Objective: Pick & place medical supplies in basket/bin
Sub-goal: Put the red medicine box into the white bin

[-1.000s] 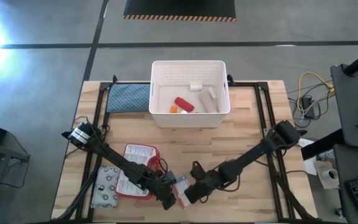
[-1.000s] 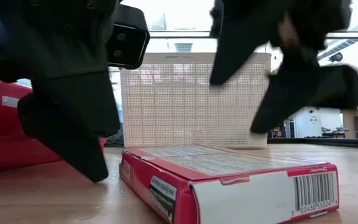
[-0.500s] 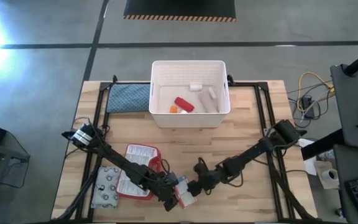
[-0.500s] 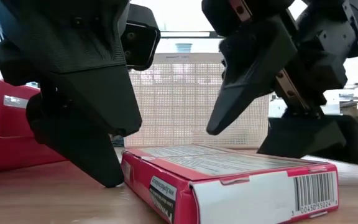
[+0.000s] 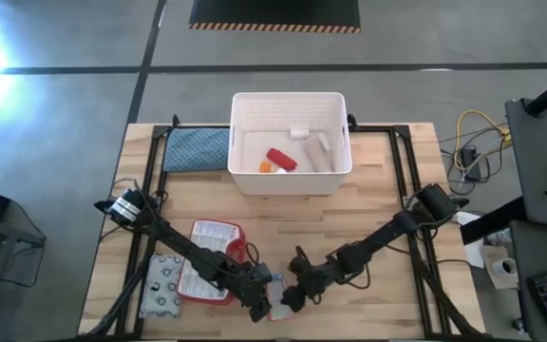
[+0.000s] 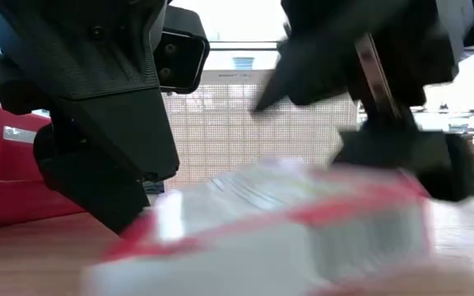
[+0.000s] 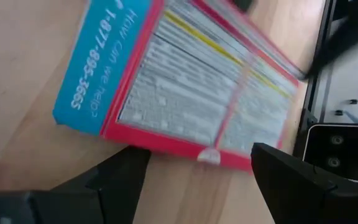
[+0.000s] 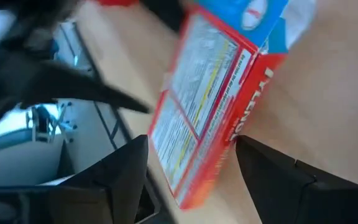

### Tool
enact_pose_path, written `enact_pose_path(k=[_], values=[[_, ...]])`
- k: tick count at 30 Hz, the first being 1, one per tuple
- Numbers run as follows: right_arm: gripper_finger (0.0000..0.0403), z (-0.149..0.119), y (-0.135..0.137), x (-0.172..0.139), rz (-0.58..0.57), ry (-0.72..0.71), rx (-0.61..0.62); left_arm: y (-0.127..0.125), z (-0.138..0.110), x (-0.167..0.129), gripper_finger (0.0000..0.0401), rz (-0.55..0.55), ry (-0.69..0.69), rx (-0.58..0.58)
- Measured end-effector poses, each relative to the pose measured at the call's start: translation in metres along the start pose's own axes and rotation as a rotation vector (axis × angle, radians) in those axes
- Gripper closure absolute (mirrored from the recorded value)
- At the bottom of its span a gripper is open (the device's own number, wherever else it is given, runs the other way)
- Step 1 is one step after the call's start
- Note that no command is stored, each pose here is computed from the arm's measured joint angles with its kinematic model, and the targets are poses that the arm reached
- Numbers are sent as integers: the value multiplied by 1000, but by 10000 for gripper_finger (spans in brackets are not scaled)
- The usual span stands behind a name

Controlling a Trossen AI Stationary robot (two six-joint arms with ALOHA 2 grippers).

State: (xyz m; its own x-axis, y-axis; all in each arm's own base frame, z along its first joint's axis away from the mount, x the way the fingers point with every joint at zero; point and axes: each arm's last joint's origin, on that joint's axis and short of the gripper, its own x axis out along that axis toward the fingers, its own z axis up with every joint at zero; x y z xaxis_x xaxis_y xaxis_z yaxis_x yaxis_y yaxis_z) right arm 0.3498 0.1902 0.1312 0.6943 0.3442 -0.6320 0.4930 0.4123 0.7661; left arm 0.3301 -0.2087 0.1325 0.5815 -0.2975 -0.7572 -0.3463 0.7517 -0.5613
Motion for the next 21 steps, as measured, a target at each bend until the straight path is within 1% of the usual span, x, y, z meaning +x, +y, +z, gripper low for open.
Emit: enact_pose_path(k=[3, 8, 10, 15, 19, 21], values=[[167, 6, 17, -1, 5, -25, -58, 1, 1, 0, 132, 5, -9, 6], [167, 15, 34, -4, -17, -41, -118, 1, 1, 0, 132, 6, -17, 10], [167, 16, 39, -5, -5, -40, -128, 0, 1, 0, 132, 4, -18, 10], [167, 20, 38, -5, -15, -49, -119, -1, 1, 0, 132, 0, -25, 11], [167, 17, 32, -6, -74, -27, -93, -3, 3, 0, 132, -7, -29, 10], [167, 16, 31, -6, -82, -22, -83, -4, 3, 0, 132, -7, -33, 9]])
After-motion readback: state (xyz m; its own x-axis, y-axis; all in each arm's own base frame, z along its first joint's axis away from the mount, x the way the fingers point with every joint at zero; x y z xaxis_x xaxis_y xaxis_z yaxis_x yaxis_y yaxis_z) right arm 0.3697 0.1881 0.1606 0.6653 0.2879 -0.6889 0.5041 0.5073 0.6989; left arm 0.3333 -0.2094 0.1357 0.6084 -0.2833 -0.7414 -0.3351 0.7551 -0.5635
